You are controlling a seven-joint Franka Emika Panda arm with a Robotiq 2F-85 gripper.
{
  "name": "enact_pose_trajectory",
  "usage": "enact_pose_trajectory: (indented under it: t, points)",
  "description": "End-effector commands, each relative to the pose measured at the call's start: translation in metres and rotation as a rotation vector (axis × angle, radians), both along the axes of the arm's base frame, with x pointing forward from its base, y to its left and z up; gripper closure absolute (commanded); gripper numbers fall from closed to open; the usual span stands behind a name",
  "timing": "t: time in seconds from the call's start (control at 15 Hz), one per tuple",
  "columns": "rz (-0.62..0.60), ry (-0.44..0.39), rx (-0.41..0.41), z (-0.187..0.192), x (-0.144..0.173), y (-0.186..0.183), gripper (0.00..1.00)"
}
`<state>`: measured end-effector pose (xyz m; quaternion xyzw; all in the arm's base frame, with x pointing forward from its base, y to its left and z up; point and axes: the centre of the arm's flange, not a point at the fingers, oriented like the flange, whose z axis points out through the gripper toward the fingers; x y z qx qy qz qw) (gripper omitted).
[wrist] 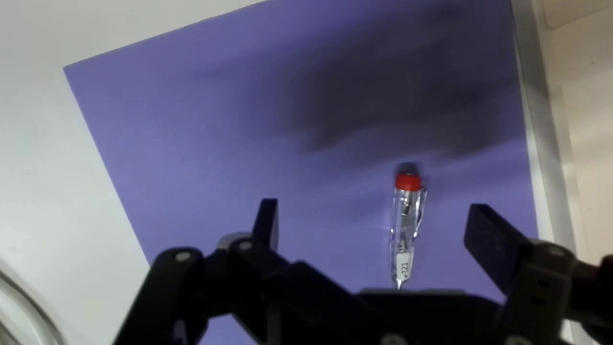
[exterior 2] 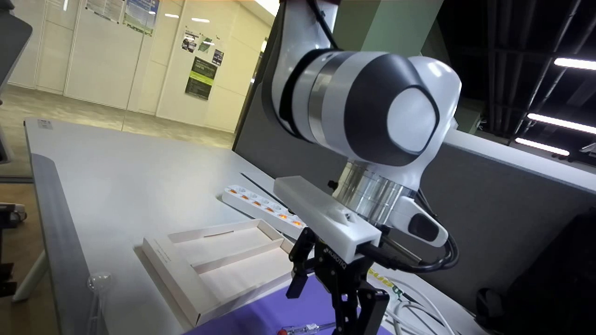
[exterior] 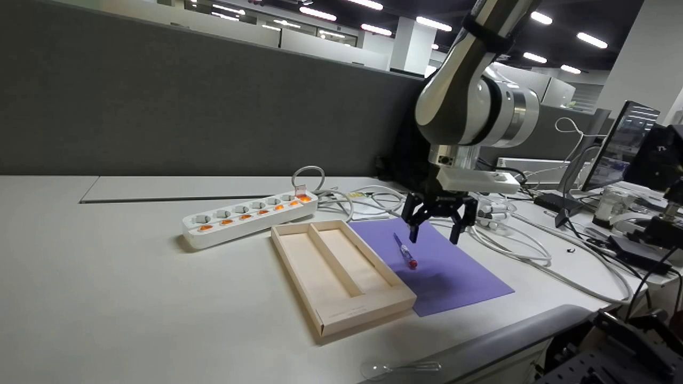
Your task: Take the silver object and put it in the right compartment of the box
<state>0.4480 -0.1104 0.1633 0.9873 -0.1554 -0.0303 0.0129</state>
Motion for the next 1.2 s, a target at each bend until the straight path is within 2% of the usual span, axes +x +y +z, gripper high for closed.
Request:
enact_pose_trajectory:
  t: [0.0, 0.73, 0.8, 0.87, 1.0, 1.13]
  points:
    - [-0.058, -0.014, -0.016, -0.017, 0.013, -0.002, 0.0]
    - [-0.036, -0.051, -0.04, -0.043, 0.025, 0.012, 0.0]
    - [-0.036, -0.061, -0.043, -0.044, 0.026, 0.013, 0.04]
    - [-0.036, -0.069, -0.041, -0.045, 0.027, 0.014, 0.25]
    - [-0.038, -0.082, -0.044, -0.045, 0.028, 0.015, 0.29]
    - [-0.039, -0.093, -0.046, -0.045, 0.029, 0.015, 0.45]
